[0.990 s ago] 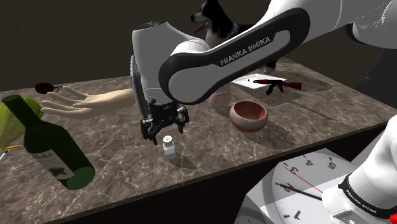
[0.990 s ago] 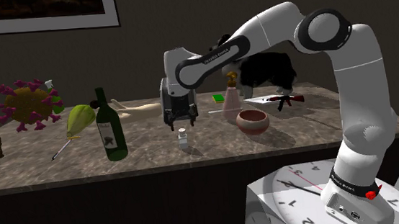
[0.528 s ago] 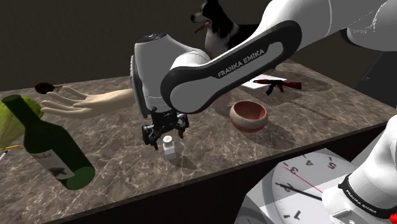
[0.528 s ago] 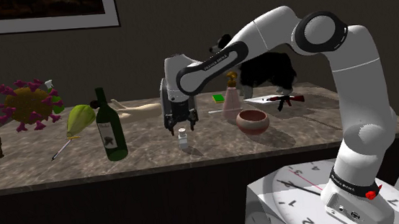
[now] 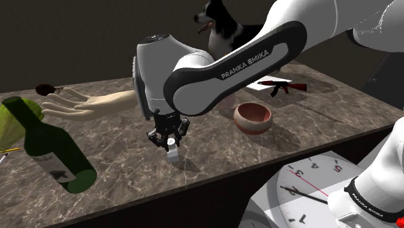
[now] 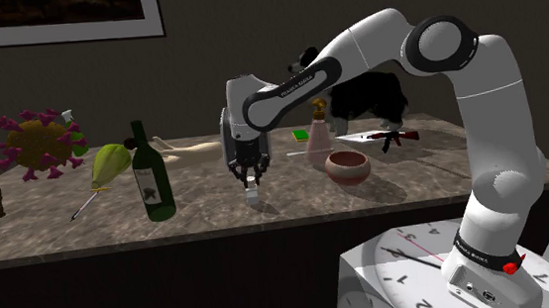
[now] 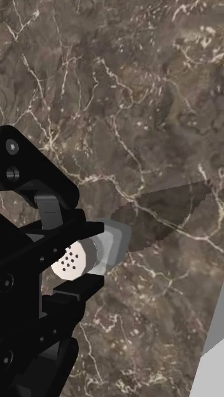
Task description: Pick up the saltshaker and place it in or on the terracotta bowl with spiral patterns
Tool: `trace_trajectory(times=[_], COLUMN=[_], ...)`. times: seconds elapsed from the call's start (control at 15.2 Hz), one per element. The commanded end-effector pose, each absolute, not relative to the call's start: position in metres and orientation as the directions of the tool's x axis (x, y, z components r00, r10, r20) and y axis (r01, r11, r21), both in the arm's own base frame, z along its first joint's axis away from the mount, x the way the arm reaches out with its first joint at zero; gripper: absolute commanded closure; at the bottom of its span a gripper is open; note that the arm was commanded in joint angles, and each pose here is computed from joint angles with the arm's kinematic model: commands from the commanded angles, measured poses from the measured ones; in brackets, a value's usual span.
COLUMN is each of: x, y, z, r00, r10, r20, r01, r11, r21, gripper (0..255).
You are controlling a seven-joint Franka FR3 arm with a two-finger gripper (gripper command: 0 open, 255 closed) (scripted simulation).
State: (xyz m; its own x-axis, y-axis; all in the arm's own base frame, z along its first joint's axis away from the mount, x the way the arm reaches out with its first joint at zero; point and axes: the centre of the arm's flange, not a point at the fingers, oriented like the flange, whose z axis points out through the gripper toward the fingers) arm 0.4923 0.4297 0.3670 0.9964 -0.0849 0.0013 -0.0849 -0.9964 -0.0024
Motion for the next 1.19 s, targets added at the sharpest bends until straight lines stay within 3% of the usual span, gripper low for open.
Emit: trace_trajectory(times=[0.0, 0.33, 1.12], x=[0.492, 0.492, 0.492], y=[0.430, 0.430, 0.430], z=[0.367, 0.367, 0.430], r00=[0.996, 0.996, 0.996], r10=[-0.085, -0.085, -0.085], r20=[0.001, 0.001, 0.001], r01=[-0.085, -0.085, -0.085], r11=[-0.996, -0.996, -0.996], r21=[-0.002, -0.002, -0.002], gripper=[255, 255, 255])
